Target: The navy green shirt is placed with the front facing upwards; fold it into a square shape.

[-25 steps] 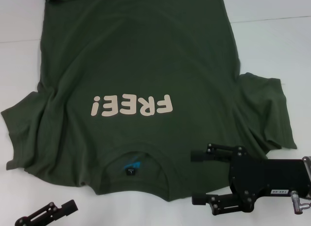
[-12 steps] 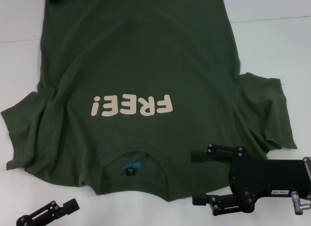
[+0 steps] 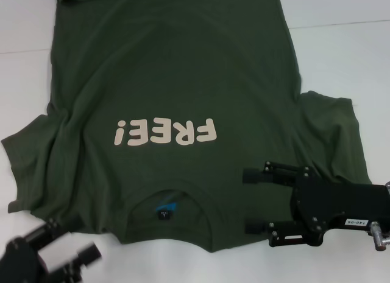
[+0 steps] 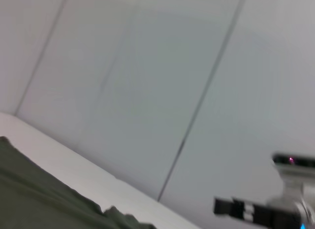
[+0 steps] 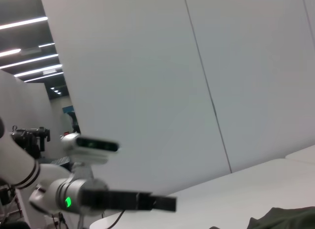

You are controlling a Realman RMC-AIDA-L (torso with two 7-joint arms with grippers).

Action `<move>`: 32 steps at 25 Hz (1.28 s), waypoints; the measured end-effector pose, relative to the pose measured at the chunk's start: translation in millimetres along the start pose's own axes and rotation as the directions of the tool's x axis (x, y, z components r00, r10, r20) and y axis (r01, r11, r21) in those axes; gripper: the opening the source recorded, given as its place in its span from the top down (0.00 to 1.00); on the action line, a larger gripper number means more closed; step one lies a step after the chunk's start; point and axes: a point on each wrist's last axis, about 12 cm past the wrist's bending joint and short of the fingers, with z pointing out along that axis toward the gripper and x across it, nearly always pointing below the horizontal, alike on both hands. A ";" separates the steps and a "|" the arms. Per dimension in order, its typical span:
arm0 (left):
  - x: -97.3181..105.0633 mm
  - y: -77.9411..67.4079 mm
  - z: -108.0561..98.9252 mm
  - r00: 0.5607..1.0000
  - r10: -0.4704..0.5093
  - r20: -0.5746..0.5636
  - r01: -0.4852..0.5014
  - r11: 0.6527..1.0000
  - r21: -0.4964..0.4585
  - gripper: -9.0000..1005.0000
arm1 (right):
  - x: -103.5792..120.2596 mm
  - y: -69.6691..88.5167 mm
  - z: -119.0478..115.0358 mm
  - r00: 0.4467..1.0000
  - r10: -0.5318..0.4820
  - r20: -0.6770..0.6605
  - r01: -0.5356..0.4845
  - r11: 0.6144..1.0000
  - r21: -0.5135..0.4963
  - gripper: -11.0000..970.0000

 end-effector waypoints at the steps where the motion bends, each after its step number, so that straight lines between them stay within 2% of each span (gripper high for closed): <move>1: -3.0 2.1 0.3 0.999 -0.031 0.006 0.031 1.000 -0.004 0.28 | -0.4 -0.2 0.5 1.000 -0.001 -0.003 0.001 1.000 -0.004 0.08; 3: -14.9 10.6 1.3 0.992 -0.127 0.020 0.127 0.992 -0.015 0.28 | -0.3 -0.1 1.4 1.000 -0.002 -0.006 0.002 1.000 -0.009 0.08; 6: -35.7 26.3 3.4 0.955 -0.295 0.009 0.295 0.955 -0.022 0.28 | -0.4 -0.3 2.2 1.000 -0.004 -0.008 0.004 1.000 -0.012 0.08; 7: -43.9 32.3 5.6 0.932 -0.362 -0.004 0.362 0.932 -0.019 0.28 | -0.7 -0.4 2.3 1.000 -0.005 -0.008 0.005 1.000 -0.013 0.08; 11: -67.2 46.2 13.7 0.868 -0.495 -0.041 0.495 0.869 -0.009 0.28 | -1.2 -0.8 2.8 1.000 -0.004 -0.014 0.003 1.000 -0.019 0.08; 14: -79.6 57.3 13.1 0.785 -0.618 -0.051 0.614 0.786 -0.076 0.29 | -0.6 -0.5 3.0 1.000 -0.002 -0.020 0.002 1.000 -0.023 0.08; 18: -88.3 66.9 8.0 0.719 -0.694 -0.040 0.681 0.714 -0.161 0.30 | -0.5 -1.3 3.4 1.000 -0.002 -0.022 0.001 1.000 -0.019 0.08; 20: -89.4 71.0 3.3 0.700 -0.714 -0.009 0.698 0.687 -0.202 0.31 | -0.6 -1.3 3.4 1.000 -0.001 -0.021 0.000 1.000 -0.019 0.08; 22: -88.3 76.6 -5.0 0.674 -0.737 0.045 0.719 0.641 -0.267 0.32 | -0.5 -1.1 4.0 1.000 0.009 -0.015 -0.009 1.000 -0.018 0.08; 28: -83.4 87.0 -22.4 0.634 -0.759 0.150 0.743 0.543 -0.393 0.34 | -0.5 -1.7 3.8 0.999 0.036 -0.011 -0.036 0.999 -0.010 0.08; 32: -80.2 90.7 -29.8 0.624 -0.768 0.144 0.725 0.500 -0.474 0.35 | -2.1 -3.9 4.3 0.999 0.050 -0.015 -0.050 0.999 -0.006 0.08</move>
